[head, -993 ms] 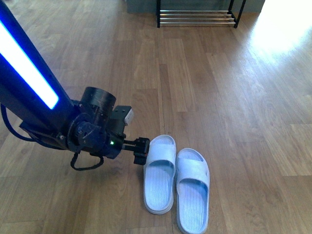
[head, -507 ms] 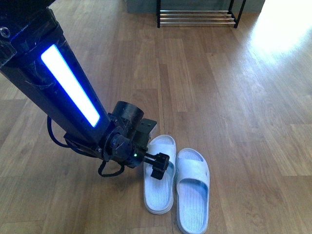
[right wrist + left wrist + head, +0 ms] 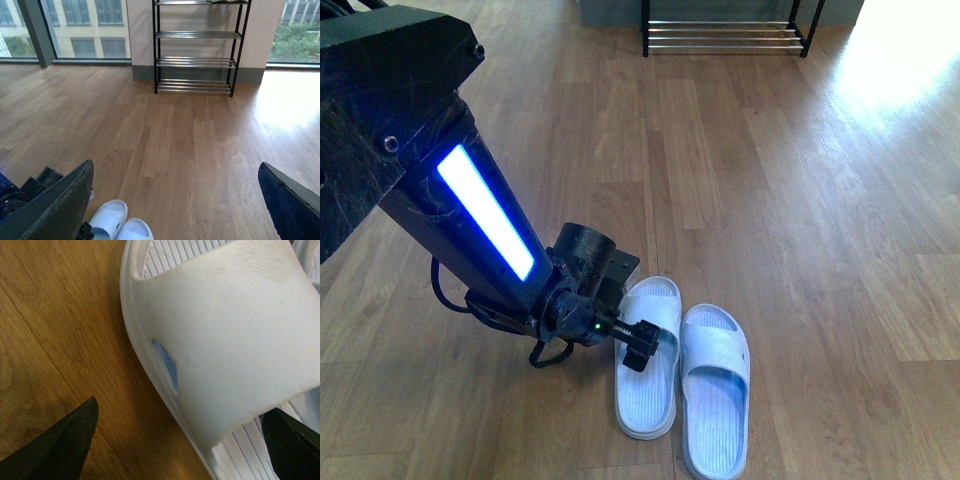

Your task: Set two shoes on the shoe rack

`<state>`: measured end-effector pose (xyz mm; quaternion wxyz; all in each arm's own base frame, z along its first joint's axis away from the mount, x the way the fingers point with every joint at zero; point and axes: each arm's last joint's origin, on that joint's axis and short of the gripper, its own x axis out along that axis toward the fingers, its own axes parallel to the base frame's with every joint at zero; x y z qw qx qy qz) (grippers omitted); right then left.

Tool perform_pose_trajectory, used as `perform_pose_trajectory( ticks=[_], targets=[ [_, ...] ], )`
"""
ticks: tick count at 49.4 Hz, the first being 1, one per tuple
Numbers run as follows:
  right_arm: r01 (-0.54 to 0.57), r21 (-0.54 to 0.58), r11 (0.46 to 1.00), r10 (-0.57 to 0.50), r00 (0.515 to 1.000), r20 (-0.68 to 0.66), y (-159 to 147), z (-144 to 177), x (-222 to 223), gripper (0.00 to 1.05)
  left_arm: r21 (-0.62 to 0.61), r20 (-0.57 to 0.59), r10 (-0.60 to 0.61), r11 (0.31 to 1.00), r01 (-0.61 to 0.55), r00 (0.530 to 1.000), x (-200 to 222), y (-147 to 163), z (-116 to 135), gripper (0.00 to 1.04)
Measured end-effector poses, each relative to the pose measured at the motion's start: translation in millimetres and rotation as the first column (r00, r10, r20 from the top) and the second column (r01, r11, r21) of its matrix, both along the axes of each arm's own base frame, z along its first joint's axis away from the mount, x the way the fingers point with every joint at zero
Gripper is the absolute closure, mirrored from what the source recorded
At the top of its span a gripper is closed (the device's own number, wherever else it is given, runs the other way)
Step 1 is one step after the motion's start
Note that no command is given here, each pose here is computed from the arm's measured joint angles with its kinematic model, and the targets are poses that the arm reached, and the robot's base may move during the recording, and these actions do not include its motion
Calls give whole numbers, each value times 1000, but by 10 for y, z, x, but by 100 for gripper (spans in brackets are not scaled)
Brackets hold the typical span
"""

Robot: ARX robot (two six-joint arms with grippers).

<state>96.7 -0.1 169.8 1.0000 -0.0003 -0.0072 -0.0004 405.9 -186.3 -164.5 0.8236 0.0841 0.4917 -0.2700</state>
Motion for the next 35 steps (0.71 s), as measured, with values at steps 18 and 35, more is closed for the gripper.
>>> perform_pose_trajectory(
  ticks=[18,35],
  targets=[
    [0,0,1000,0,1000,0,0,0,0,9,83,170,27,996,-42,985,99,14,-141,21],
    [0,0,1000,0,1000,0,0,0,0,9,113,218,90,987,-117,972,148,104,-134,83]
  ],
)
